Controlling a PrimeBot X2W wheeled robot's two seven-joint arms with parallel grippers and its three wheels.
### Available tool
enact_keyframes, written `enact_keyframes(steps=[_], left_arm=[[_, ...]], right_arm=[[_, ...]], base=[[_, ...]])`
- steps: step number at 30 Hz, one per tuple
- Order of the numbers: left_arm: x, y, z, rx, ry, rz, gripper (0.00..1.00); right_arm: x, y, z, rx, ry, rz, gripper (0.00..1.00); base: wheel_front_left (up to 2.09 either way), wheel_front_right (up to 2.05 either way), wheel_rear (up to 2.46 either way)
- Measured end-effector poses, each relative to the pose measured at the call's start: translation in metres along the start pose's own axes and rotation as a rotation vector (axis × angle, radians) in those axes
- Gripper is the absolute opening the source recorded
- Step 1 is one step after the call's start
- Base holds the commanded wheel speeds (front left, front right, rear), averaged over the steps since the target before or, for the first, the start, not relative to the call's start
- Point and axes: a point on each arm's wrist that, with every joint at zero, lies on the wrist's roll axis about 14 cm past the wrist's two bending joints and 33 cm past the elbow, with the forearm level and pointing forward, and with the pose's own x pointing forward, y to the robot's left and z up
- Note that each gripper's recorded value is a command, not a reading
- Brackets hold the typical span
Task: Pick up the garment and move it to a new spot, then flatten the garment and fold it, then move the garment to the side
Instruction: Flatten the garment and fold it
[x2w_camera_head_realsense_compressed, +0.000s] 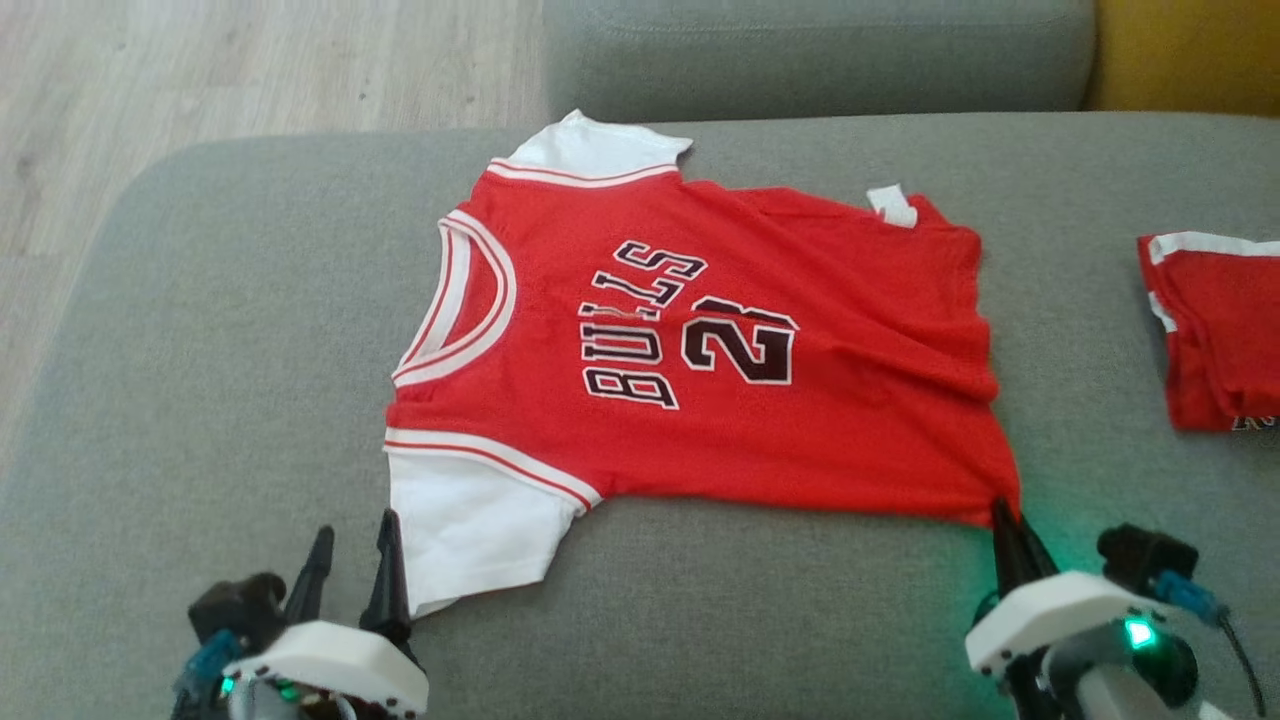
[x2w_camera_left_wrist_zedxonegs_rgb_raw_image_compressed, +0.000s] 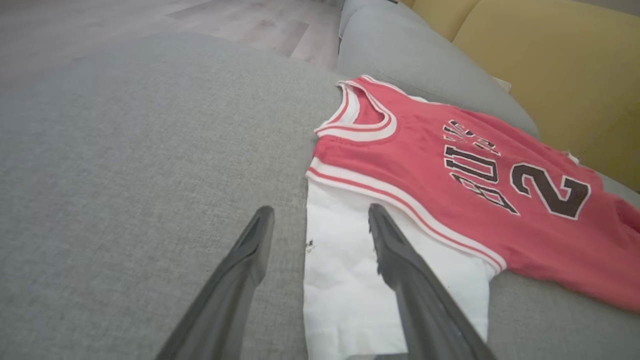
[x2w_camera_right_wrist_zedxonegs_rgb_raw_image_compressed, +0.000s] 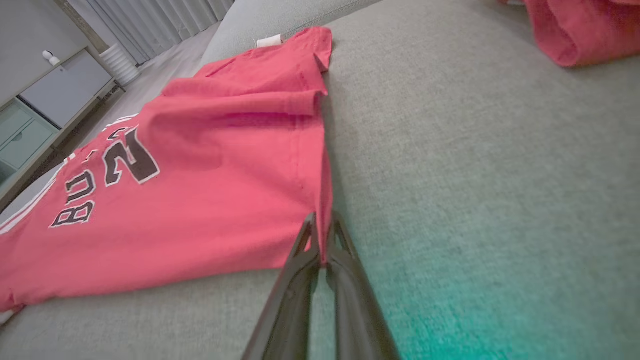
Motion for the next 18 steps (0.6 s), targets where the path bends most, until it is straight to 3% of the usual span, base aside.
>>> enact_keyframes(steps=[18], left_arm=[[-0.006,-0.006,-0.049,0.033,0.174,-0.024,1.00]], right_arm=[[-0.016,-0.006,0.004,0.011,0.006,-0.009,0.00]], base=[[0.00,0.00,0.00]])
